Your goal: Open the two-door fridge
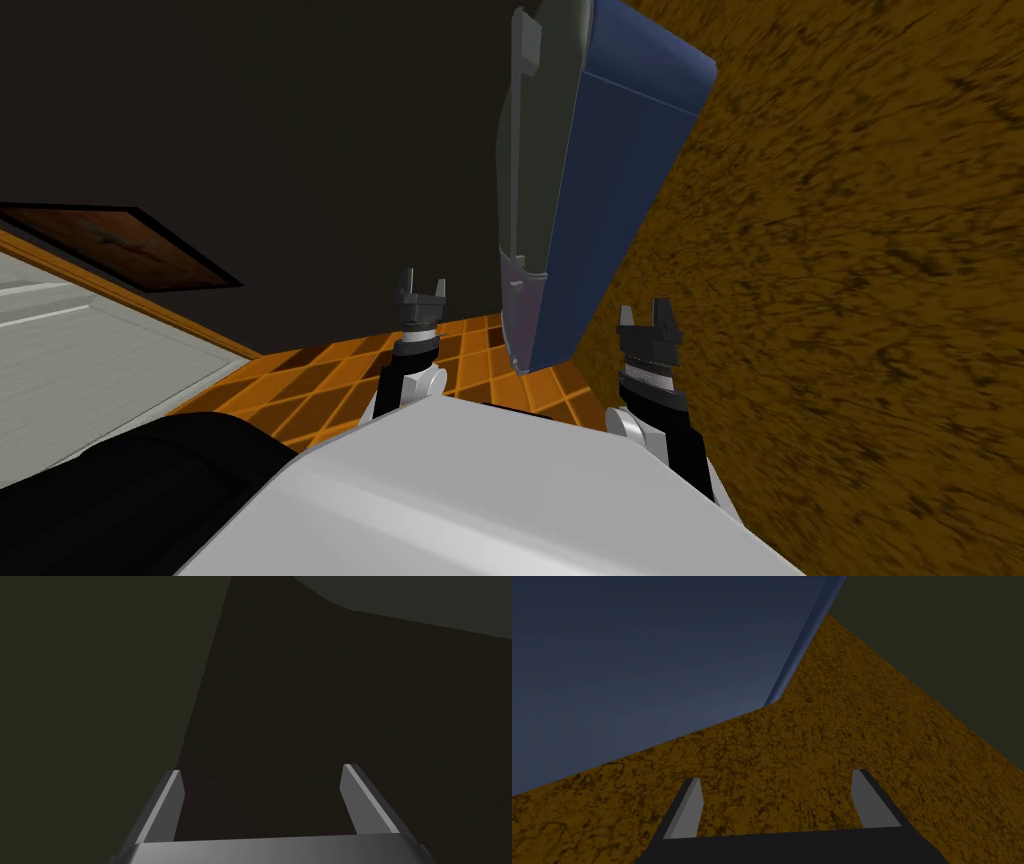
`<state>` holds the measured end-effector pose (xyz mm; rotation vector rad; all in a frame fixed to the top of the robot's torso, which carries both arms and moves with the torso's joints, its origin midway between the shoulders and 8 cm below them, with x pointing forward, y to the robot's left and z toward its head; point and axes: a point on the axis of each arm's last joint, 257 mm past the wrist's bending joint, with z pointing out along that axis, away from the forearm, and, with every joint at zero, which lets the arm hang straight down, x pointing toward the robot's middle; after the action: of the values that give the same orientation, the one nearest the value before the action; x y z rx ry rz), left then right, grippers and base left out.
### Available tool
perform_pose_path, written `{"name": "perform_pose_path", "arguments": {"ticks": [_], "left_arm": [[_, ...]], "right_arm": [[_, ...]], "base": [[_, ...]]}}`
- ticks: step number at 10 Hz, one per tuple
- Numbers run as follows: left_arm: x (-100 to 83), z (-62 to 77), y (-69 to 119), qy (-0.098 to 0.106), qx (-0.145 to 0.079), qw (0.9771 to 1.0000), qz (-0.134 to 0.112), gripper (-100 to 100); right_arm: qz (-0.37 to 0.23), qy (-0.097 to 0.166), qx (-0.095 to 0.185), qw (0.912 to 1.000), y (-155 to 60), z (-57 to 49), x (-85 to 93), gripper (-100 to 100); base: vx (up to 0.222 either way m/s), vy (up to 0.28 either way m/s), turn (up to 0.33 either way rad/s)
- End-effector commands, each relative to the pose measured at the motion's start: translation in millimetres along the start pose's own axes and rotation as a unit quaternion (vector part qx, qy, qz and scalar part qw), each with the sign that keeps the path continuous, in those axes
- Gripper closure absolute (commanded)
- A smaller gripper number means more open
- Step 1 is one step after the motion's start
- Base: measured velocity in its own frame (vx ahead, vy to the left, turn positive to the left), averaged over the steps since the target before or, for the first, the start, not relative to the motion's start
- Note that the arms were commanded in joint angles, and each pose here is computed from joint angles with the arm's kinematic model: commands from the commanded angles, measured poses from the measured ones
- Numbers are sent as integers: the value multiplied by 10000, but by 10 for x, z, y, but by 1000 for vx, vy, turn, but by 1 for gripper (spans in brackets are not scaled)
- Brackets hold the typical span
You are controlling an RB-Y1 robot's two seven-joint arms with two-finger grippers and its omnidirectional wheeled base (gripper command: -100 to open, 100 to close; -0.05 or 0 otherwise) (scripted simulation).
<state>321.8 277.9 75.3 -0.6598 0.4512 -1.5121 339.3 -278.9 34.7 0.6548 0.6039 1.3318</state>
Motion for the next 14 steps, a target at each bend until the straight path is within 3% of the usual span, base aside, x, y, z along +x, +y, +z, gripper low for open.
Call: {"name": "perform_pose_path", "arguments": {"ticks": [1,2,3,6,7,9,14], "left_arm": [[0,0,0,0,0,10000,0,0],[0,0,0,0,0,10000,0,0],[0,0,0,0,0,10000,0,0],[-1,-1,3,-1,-3,10000,0,0],[-1,-1,3,-1,-3,10000,0,0],[-1,-1,3,-1,-3,10000,0,0],[-1,-1,3,-1,-3,10000,0,0]], "right_arm": [[0,0,0,10000,0,0,0,0],[0,0,0,10000,0,0,0,0],[212,99,-149,9996,83,48,30,-100],[756,138,-485,9959,269,152,48,-100],[801,115,-482,9956,267,152,35,-100],[1262,122,-777,9889,427,236,41,-100],[2059,-15,-1073,9727,573,326,-46,-100]], "base": [[0,0,0],[0,0,0],[11,-3,86],[11,-10,107],[11,-10,32],[14,-8,119],[10,-10,75]]}}
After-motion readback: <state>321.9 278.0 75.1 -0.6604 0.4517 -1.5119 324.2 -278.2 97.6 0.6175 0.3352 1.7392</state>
